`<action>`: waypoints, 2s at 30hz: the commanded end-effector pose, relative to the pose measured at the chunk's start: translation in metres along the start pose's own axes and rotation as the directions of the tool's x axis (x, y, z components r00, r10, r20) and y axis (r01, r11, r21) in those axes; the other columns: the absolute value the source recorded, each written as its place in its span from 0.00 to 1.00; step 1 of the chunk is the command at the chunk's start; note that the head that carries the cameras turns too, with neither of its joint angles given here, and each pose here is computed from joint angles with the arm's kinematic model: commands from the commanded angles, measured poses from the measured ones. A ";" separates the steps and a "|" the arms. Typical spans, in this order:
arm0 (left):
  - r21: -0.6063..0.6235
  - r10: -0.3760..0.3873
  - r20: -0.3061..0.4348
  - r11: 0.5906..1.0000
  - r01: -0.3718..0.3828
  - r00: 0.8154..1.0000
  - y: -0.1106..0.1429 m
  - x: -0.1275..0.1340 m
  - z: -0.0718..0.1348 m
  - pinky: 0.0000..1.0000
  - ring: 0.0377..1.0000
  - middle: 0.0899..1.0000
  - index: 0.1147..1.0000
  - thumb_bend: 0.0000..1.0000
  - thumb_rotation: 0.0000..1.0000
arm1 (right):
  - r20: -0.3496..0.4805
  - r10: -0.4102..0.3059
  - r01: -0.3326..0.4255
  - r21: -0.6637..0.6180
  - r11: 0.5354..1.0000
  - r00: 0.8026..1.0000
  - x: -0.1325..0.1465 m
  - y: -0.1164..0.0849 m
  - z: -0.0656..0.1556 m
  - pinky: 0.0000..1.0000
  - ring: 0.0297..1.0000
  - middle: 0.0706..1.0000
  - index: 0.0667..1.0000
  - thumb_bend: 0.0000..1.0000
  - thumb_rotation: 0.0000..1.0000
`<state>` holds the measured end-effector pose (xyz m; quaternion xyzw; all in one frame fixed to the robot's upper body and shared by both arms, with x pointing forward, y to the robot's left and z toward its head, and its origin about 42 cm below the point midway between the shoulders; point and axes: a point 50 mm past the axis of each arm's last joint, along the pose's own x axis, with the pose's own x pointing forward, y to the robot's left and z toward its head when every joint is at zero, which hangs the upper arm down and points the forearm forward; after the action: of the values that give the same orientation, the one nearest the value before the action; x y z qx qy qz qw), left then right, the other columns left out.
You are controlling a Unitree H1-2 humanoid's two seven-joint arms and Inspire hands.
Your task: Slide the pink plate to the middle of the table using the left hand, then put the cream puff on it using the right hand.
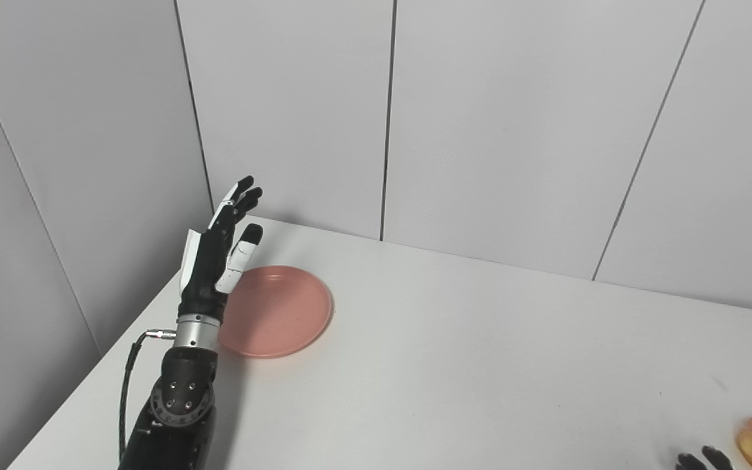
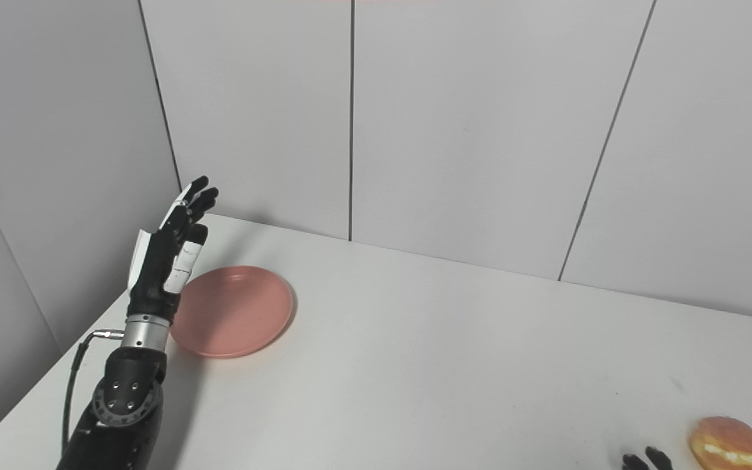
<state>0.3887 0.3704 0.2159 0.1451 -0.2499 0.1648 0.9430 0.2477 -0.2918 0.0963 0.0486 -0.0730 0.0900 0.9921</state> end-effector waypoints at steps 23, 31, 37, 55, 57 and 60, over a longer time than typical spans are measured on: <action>-0.114 0.102 -0.191 0.986 -0.125 0.976 0.064 0.035 -0.063 0.92 0.90 0.88 0.88 0.94 0.90 | -0.225 -0.066 0.062 -0.026 0.998 0.972 -0.022 -0.021 -0.037 0.91 0.88 0.85 0.92 0.93 1.00; -0.151 0.078 -0.257 0.981 -0.120 0.963 0.061 0.026 -0.078 0.98 0.95 0.91 0.91 0.91 0.91 | -0.230 -0.069 0.066 -0.021 0.998 0.971 -0.021 -0.020 -0.038 0.91 0.89 0.86 0.94 0.95 1.00; -0.163 0.051 -0.284 0.981 -0.101 0.957 0.062 0.026 -0.084 1.00 0.98 0.93 0.91 0.93 0.91 | -0.228 -0.070 0.067 -0.020 0.998 0.971 -0.021 -0.019 -0.038 0.90 0.88 0.85 0.93 0.93 1.00; -0.090 -0.069 -0.356 0.995 0.040 0.932 0.034 0.023 -0.094 0.97 0.97 0.93 0.92 0.94 0.95 | -0.232 -0.067 0.061 -0.032 0.998 0.970 -0.023 -0.018 -0.037 0.91 0.89 0.86 0.94 0.96 1.00; -0.095 -0.077 -0.360 0.994 0.045 0.930 0.031 0.022 -0.094 0.96 0.97 0.93 0.92 0.93 0.95 | -0.230 -0.067 0.061 -0.032 0.998 0.971 -0.023 -0.018 -0.037 0.91 0.89 0.86 0.94 0.96 1.00; -0.110 -0.091 -0.369 0.993 0.054 0.925 0.027 0.021 -0.095 0.96 0.98 0.94 0.92 0.91 0.94 | -0.230 -0.068 0.062 -0.032 0.998 0.971 -0.023 -0.017 -0.036 0.90 0.88 0.86 0.93 0.97 1.00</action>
<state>0.4266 0.4355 0.1399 0.0716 -0.0585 0.1557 0.9835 0.2473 -0.2926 0.0963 0.0427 -0.0709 0.0932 0.9922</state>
